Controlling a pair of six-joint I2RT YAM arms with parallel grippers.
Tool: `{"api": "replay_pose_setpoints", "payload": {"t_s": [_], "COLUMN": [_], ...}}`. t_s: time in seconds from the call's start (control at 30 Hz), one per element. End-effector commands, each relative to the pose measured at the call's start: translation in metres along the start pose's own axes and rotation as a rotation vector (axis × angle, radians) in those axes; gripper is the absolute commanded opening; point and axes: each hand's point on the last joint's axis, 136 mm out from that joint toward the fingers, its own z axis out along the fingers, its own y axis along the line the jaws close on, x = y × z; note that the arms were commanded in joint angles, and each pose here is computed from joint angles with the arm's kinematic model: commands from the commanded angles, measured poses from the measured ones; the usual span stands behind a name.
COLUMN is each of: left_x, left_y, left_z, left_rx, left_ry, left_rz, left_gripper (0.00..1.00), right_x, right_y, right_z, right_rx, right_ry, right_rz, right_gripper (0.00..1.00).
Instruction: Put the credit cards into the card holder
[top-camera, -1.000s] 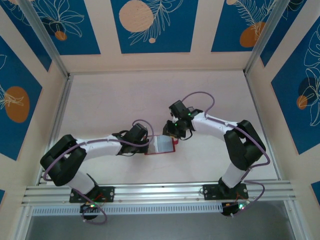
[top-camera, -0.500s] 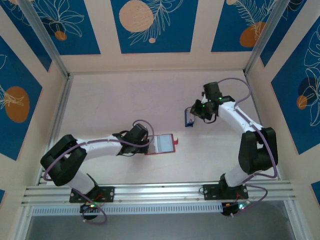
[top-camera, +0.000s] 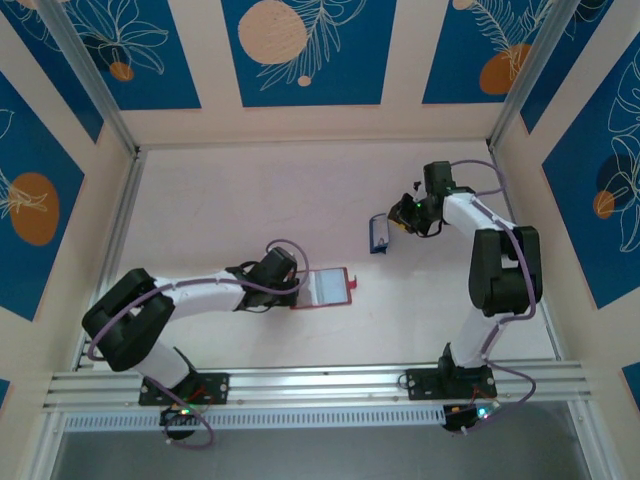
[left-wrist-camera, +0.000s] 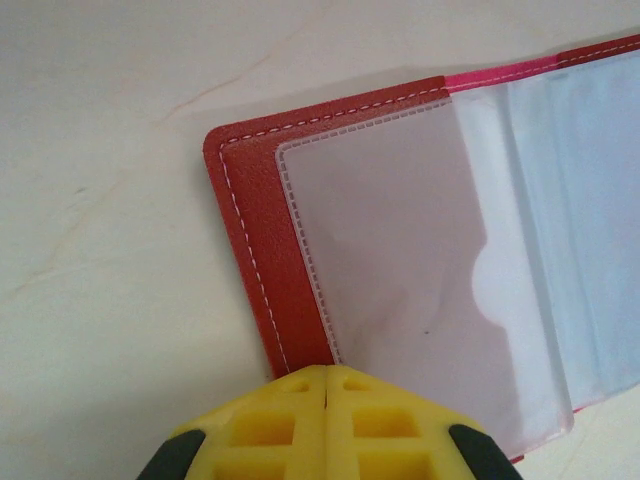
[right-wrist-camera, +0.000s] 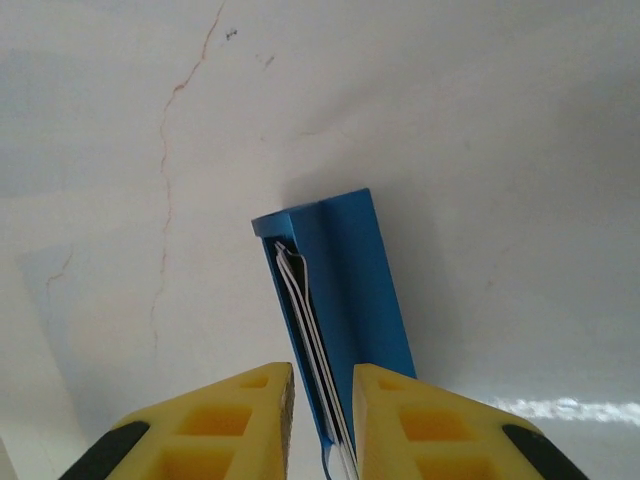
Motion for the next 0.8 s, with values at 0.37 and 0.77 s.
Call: {"api": "replay_pose_setpoints", "payload": {"t_s": [0.37, 0.77], "left_x": [0.028, 0.029], "left_y": [-0.003, -0.005], "left_z": [0.014, 0.015], "left_rx": [0.015, 0.019], "left_ry": [0.089, 0.096], "left_rz": [-0.002, 0.0], "left_gripper": [0.0, 0.0], "right_x": [-0.017, -0.018], "right_y": [0.009, 0.007], "right_z": [0.011, 0.02], "right_rx": [-0.076, -0.073], "right_ry": [0.029, 0.049], "right_rz": [0.016, 0.024], "right_gripper": [0.23, 0.21]}}
